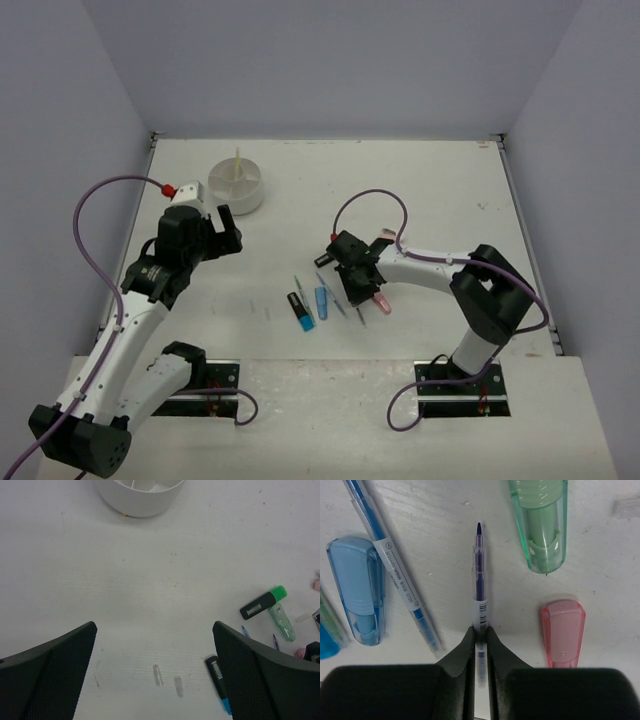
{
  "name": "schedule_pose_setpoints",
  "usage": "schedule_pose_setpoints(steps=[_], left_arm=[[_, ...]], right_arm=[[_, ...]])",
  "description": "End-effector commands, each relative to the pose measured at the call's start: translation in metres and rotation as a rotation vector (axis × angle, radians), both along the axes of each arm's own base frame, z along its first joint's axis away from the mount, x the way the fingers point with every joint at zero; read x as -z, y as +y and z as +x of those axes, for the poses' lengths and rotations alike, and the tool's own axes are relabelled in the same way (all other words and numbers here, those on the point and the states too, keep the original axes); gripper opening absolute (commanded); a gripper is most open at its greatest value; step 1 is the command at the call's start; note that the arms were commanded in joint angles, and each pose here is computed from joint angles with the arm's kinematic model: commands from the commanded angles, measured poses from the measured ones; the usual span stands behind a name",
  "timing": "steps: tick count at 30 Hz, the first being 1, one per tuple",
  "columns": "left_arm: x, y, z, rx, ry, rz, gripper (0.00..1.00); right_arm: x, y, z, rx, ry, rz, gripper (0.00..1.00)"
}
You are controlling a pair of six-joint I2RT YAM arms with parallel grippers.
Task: Sort the stationery into containers
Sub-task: Pick up the pen from the center of the board, then close the pen cap on the pen.
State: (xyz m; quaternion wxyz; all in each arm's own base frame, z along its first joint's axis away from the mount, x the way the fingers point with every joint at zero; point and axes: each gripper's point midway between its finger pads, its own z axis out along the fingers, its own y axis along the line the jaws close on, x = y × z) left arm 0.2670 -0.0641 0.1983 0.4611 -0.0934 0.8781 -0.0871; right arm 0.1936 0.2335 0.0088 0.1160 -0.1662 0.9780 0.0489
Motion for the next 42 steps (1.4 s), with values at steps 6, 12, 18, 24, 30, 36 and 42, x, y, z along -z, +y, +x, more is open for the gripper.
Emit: schedule_pose_setpoints(steps=[6, 12, 18, 24, 30, 36, 42], left_arm=[[0.019, -0.021, -0.005, 0.028, 0.116, -0.102, 1.00], [0.068, -0.025, -0.020, -0.057, 0.245, -0.123, 1.00], [0.122, -0.039, -0.049, -0.115, 0.378, -0.050, 0.82], [0.162, -0.033, -0.063, -0.208, 0.463, -0.025, 0.55], [0.171, -0.041, -0.066, -0.201, 0.487, -0.008, 0.55], [0.184, -0.049, -0.075, -0.192, 0.527, 0.041, 0.36], [0.190, -0.047, -0.082, -0.218, 0.541, 0.086, 0.36]], right_arm=[[-0.028, -0.008, 0.013, 0.066, -0.117, -0.015, 0.01], [-0.127, -0.006, 0.023, 0.036, -0.323, 0.163, 0.00], [-0.158, -0.008, 0.034, 0.031, -0.450, 0.229, 0.00], [-0.146, -0.004, 0.034, 0.009, -0.450, 0.237, 0.00], [-0.141, -0.009, 0.034, 0.005, -0.462, 0.226, 0.00], [-0.140, -0.011, 0.035, 0.011, -0.471, 0.216, 0.00], [-0.138, -0.011, 0.035, 0.009, -0.465, 0.213, 0.00]])
